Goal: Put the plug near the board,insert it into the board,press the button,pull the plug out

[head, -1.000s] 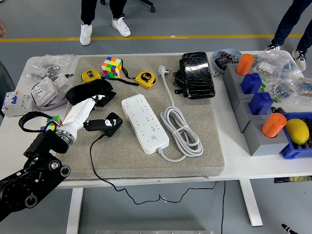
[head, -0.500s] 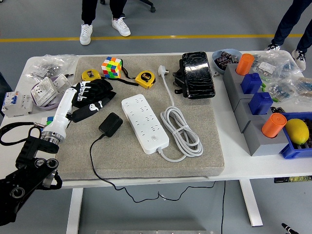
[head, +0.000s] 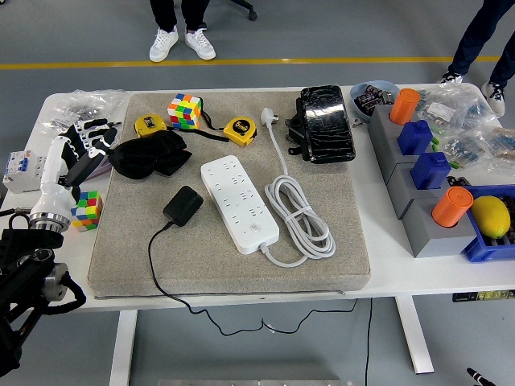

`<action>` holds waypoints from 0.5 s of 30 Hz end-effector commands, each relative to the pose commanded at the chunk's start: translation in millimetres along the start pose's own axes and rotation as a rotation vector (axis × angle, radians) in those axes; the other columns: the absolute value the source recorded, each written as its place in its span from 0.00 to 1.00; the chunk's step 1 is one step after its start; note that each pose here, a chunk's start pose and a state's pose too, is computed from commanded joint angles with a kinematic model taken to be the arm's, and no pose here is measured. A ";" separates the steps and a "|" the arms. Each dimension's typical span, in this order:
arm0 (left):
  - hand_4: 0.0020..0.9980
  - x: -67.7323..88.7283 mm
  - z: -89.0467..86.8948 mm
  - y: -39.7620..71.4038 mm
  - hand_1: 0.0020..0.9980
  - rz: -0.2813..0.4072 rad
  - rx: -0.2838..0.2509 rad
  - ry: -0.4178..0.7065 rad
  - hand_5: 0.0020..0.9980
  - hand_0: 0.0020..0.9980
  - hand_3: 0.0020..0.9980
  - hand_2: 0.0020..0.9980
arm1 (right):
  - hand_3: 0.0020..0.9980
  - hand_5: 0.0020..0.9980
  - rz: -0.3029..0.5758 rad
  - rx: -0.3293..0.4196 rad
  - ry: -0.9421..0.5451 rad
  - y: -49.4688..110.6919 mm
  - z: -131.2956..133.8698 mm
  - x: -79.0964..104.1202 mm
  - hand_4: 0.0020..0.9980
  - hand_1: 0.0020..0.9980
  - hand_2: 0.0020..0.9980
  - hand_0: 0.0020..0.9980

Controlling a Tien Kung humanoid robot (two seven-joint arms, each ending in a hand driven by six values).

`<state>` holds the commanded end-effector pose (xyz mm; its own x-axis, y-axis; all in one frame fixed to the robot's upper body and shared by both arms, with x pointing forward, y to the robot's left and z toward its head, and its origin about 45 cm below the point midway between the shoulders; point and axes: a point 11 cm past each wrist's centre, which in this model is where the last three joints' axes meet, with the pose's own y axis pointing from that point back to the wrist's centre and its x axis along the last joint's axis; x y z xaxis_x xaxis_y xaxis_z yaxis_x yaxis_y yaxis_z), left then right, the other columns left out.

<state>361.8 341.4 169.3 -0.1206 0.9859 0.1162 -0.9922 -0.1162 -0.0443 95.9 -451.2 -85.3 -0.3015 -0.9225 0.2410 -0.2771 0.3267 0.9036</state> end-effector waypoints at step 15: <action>0.90 4.4 5.6 -1.9 0.58 0.006 -0.005 0.003 0.52 0.44 0.64 0.58 | 0.55 0.51 -0.002 0.007 0.011 -0.8 -6.7 -1.6 0.95 0.64 0.61 0.57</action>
<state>363.1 345.3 175.4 -0.1266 0.9855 0.1130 -0.9913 -0.1216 -0.0503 102.8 -451.4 -84.0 -0.2909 -0.9253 0.2435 -0.2837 0.3265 0.9016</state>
